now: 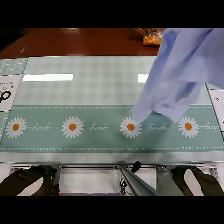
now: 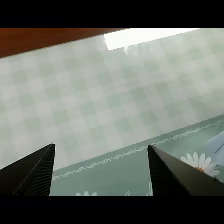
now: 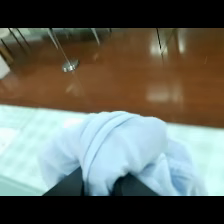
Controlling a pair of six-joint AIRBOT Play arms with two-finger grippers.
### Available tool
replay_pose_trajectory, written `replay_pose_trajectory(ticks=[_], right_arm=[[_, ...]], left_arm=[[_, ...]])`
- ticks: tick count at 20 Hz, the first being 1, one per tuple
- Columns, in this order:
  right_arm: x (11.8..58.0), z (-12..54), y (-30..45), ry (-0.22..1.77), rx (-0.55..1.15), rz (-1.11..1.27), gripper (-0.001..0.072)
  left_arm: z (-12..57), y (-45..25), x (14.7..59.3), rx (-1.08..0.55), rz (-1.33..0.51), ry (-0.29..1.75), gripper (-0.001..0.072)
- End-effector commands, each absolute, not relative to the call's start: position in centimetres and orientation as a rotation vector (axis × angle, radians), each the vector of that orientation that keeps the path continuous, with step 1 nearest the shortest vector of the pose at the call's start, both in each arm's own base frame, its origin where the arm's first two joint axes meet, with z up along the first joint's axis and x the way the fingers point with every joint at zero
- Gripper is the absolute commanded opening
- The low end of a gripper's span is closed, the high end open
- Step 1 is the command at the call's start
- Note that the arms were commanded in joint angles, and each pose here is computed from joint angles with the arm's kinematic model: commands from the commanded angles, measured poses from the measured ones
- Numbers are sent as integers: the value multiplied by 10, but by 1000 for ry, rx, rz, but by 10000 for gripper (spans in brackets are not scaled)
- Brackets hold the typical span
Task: Fold the shirts.
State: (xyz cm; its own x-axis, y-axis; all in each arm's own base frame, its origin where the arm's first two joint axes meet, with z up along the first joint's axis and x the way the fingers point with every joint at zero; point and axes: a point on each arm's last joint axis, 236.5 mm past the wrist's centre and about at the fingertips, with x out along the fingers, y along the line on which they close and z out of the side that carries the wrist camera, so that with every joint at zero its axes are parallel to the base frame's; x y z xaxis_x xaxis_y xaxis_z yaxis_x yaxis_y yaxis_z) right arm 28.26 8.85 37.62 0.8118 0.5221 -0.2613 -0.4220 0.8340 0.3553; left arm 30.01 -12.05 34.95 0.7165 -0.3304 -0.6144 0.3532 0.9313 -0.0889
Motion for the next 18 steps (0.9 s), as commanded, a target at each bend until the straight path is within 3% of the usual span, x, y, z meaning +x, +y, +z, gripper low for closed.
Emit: replay_pose_trajectory(ticks=[1, 6, 11, 16, 17, 18], right_arm=[[282, 334, 96, 520, 312, 541, 29], [288, 258, 178, 669, 337, 689, 29], [285, 148, 306, 855, 277, 817, 30], [290, 39, 372, 1072, 314, 793, 31], [293, 25, 375, 1099, 336, 775, 67], [298, 18, 375, 1106, 347, 758, 229]], left_arm=[[334, -120, 295, 45, -380, 733, 718], [311, -121, 298, 52, -375, 798, 718], [286, -121, 300, 61, -369, 866, 717], [263, -90, 295, 124, -247, 964, 717], [263, -83, 296, 132, -220, 967, 717], [263, -79, 297, 138, -200, 964, 717]])
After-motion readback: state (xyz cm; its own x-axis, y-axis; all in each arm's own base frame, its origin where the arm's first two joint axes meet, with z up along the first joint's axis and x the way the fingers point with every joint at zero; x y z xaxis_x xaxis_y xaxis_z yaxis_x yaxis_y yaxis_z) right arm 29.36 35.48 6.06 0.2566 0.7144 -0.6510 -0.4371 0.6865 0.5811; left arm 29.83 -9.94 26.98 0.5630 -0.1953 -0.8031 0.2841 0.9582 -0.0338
